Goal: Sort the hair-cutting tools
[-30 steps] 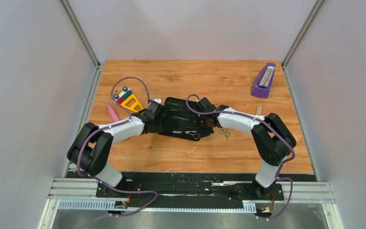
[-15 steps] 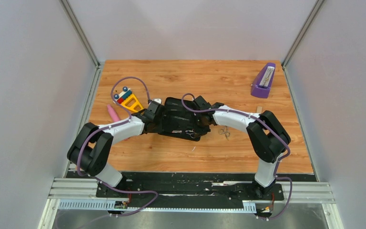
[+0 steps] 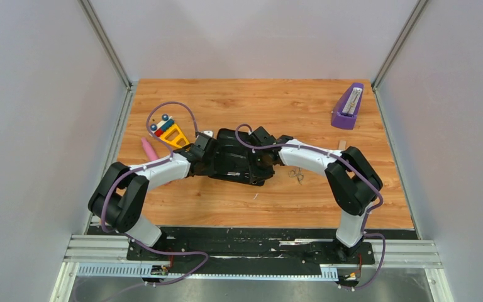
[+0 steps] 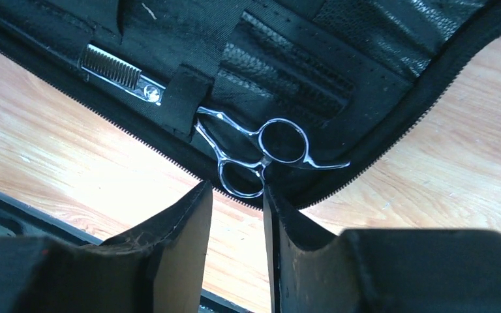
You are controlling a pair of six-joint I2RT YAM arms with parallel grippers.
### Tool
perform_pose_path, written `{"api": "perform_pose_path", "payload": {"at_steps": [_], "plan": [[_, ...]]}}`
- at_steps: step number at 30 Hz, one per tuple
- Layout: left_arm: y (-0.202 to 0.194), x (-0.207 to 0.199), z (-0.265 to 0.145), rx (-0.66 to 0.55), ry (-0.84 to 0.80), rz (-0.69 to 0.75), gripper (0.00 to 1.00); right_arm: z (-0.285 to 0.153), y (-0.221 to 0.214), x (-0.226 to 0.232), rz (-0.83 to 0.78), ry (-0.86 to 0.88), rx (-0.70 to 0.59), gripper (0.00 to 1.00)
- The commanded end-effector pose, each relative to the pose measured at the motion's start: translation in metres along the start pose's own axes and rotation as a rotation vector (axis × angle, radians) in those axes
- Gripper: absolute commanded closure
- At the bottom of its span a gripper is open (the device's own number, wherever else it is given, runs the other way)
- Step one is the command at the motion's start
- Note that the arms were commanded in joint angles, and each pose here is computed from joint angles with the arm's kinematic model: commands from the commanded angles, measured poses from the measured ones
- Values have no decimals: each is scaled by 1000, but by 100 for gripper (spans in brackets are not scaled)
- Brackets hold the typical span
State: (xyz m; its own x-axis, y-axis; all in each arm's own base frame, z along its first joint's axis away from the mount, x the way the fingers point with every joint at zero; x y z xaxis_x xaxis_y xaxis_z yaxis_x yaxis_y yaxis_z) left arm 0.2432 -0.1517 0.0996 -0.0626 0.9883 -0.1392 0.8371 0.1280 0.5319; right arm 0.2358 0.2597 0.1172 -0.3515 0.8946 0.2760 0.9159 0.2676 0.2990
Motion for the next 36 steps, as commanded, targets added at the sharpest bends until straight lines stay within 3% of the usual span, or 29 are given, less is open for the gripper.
{"api": "perform_pose_path", "payload": {"at_steps": [1,7,14,27,36], "plan": [[-12,3,-7,54,0,-4,81,-24,11,11,-45,31,-60,63],[-13,7,-7,49,29,6,81,-43,20,-10,-21,-62,-143,59],[-13,7,-8,48,28,9,81,-29,21,-17,2,-70,-112,59],[-12,7,-8,50,26,12,81,-9,20,-7,-27,49,-58,73],[-12,6,-6,58,20,21,81,4,5,-12,-31,21,3,78]]}}
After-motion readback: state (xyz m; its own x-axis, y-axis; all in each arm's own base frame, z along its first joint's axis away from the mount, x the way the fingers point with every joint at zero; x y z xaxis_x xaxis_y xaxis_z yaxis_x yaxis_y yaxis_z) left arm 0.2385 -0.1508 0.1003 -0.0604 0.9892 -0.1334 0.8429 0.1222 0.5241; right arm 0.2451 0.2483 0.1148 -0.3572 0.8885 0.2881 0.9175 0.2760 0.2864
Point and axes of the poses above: each gripper's point midway between its finger pads, its own z axis out along the fingers, its own x axis along the line the jaws close on, y = z × x, the point moved 9 cm from there along -z, back along the fingers, and after that the axes turned 6 degrees about -z, right-handed, at the moved point
